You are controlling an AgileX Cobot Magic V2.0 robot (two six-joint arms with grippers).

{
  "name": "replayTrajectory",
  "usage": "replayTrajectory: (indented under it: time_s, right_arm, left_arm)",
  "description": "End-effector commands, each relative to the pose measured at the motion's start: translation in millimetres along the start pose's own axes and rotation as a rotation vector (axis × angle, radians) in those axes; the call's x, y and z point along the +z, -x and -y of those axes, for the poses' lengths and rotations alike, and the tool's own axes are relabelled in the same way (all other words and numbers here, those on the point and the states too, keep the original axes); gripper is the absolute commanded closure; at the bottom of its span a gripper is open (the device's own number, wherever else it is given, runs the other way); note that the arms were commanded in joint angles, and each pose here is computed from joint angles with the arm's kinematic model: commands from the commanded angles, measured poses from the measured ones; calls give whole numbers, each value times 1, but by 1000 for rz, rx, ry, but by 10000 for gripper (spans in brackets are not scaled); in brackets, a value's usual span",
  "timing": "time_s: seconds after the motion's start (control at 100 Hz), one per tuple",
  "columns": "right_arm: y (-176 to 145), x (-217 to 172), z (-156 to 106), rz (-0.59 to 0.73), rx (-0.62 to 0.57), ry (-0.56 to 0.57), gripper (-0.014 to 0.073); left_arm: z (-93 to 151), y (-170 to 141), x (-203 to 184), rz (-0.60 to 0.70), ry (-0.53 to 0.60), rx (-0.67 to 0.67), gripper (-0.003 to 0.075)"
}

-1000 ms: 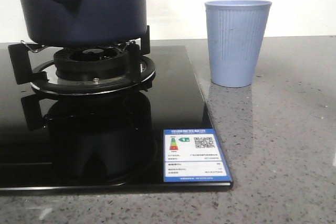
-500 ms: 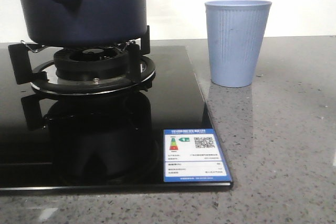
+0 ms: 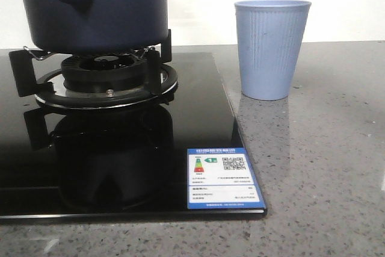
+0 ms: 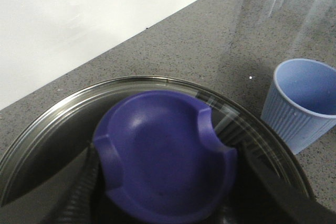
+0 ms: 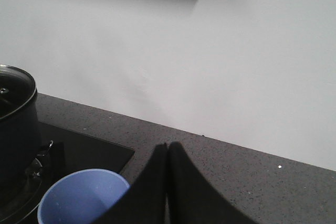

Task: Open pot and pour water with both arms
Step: 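Lower the glass lid onto the pot with the left gripper and release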

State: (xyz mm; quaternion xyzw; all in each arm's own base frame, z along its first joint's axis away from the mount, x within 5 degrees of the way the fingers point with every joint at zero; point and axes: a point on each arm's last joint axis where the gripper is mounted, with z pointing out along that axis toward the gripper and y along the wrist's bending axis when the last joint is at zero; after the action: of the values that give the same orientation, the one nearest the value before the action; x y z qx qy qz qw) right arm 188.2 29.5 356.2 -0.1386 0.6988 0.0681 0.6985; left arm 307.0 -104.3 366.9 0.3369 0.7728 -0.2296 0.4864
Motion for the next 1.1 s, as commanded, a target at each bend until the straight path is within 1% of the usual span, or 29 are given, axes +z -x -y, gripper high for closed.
replayTrajectory:
  time_s: [0.0, 0.55, 0.64, 0.74, 0.81, 0.93, 1.09]
  right_arm:
    - [11, -3, 0, 49, 14, 7, 666]
    - [12, -3, 0, 50, 14, 9, 666]
    - [12, -3, 0, 50, 14, 9, 666]
    - [12, -3, 0, 50, 14, 9, 666]
    - [12, -3, 0, 50, 14, 9, 666]
    - [12, -3, 0, 49, 14, 7, 666]
    - [11, -3, 0, 47, 14, 4, 666]
  left_arm:
    - [5, 24, -18, 115, 38, -1, 323]
    - [7, 25, -18, 124, 11, -20, 321]
    - [7, 25, -18, 123, 9, -20, 292]
    - [7, 25, -18, 124, 9, -21, 213]
    - [7, 25, -18, 124, 9, -21, 175]
    - [9, 27, -21, 130, 8, -15, 151]
    - [17, 35, -36, 165, 22, 13, 150]
